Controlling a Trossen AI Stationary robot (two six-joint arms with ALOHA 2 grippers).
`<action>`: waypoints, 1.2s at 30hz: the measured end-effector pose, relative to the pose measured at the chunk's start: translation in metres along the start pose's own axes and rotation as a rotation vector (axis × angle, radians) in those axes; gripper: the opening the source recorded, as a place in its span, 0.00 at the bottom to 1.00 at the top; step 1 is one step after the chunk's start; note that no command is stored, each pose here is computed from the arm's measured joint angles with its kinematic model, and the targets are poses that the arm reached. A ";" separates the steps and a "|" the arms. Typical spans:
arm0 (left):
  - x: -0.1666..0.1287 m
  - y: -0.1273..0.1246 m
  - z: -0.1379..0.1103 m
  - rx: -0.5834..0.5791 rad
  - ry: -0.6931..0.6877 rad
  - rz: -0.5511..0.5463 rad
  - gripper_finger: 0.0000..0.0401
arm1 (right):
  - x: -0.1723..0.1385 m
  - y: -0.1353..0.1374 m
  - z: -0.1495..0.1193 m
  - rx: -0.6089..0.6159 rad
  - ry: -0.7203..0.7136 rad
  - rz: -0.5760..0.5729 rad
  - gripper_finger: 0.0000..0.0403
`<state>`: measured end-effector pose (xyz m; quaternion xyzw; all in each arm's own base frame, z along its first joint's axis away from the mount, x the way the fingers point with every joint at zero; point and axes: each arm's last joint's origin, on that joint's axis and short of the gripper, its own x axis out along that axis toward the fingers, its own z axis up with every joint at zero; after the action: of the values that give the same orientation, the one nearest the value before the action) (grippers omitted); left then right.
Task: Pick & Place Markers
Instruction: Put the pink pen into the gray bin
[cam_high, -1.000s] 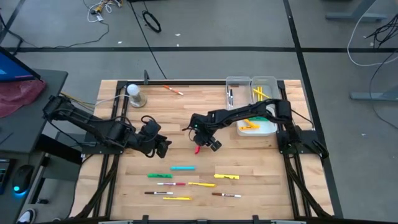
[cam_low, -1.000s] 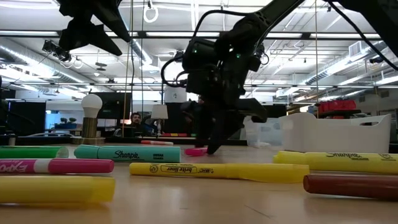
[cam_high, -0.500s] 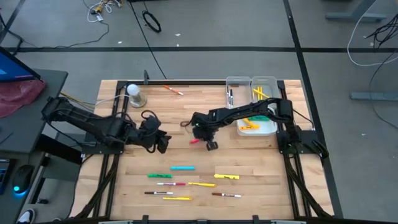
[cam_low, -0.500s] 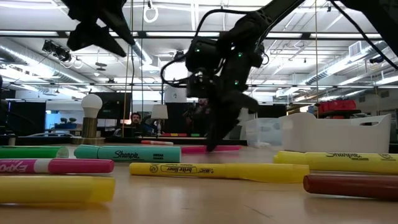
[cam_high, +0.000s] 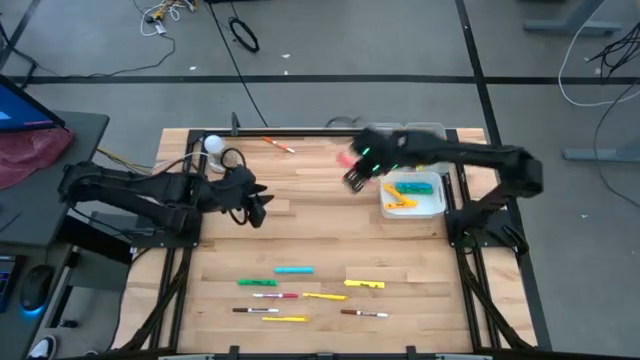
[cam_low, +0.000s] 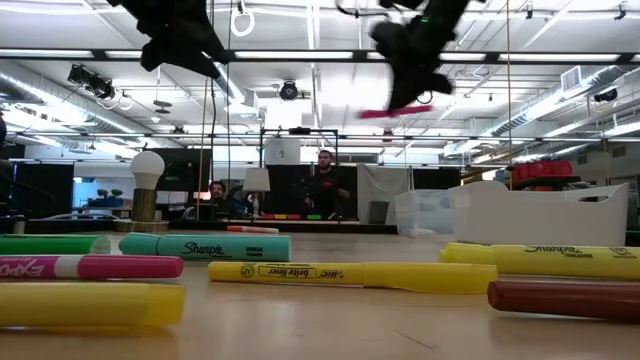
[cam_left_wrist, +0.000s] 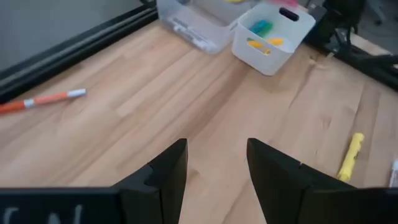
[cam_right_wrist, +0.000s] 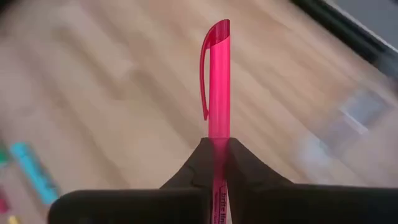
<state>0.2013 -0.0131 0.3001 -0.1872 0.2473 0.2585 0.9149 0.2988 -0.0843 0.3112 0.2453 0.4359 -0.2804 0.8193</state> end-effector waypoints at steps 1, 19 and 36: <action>0.001 0.000 0.002 -0.001 -0.006 -0.004 0.43 | -0.009 -0.016 0.000 0.061 0.026 -0.039 0.03; 0.010 0.009 0.028 -0.072 -0.175 -0.007 0.43 | 0.008 -0.237 -0.010 0.606 0.534 -0.264 0.03; 0.011 0.012 0.030 -0.112 -0.187 0.014 0.43 | 0.092 -0.264 -0.027 0.624 0.626 -0.291 0.06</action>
<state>0.2130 0.0147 0.3157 -0.2115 0.1471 0.2949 0.9201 0.1483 -0.2800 0.1779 0.4893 0.5868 -0.4227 0.4874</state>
